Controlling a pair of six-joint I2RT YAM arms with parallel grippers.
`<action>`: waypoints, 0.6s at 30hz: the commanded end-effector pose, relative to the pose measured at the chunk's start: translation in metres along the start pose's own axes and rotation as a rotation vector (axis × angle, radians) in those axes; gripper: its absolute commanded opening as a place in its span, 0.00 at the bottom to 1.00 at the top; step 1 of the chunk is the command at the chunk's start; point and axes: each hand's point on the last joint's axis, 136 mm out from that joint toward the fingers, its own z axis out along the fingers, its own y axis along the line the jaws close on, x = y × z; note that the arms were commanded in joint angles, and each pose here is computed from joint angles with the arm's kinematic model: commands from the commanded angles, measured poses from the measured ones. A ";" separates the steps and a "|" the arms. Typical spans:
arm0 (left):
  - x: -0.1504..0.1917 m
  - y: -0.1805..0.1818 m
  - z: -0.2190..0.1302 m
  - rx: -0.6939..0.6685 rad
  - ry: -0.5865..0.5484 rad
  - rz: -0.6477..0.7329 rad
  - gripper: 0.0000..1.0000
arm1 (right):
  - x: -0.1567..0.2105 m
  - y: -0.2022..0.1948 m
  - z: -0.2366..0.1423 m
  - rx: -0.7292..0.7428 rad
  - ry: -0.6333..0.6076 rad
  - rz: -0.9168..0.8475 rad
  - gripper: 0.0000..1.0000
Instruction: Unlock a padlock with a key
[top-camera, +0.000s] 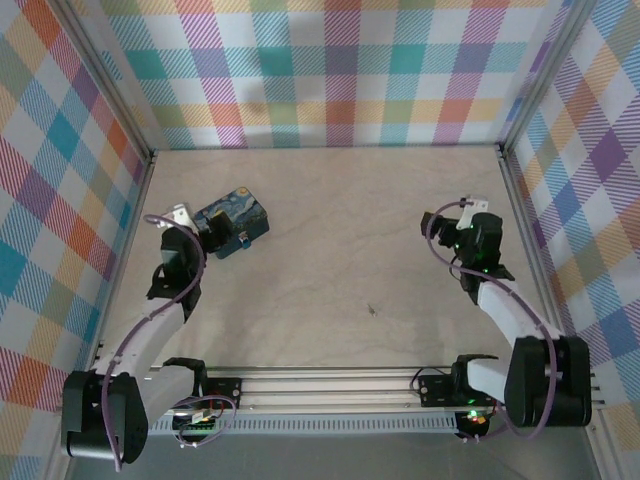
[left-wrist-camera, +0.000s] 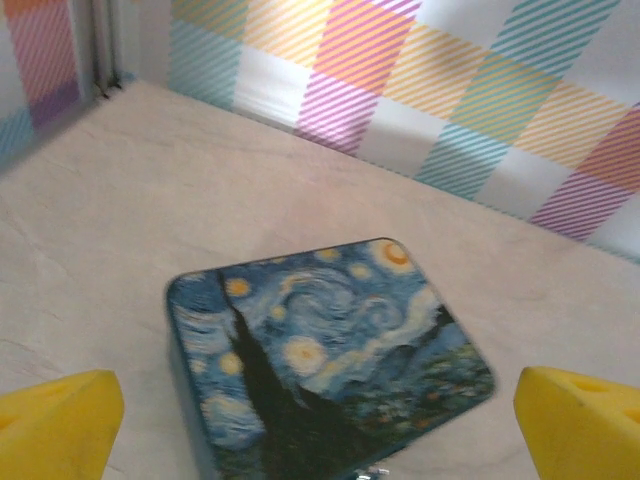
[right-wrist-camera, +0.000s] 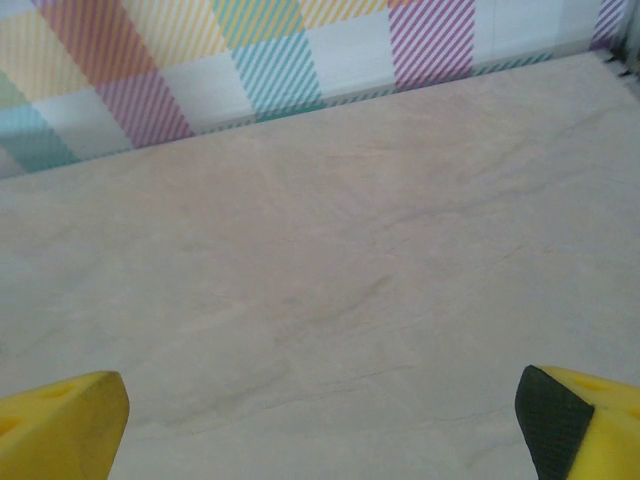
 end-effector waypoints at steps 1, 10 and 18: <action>0.019 -0.015 -0.007 0.050 0.184 -0.172 1.00 | 0.027 0.021 -0.018 -0.085 0.176 0.137 1.00; 0.059 -0.109 -0.029 0.330 0.404 -0.236 1.00 | 0.078 0.083 -0.055 -0.175 0.471 0.184 0.96; 0.109 -0.169 -0.058 0.497 0.531 -0.294 1.00 | 0.156 0.104 -0.092 -0.163 0.784 0.134 0.80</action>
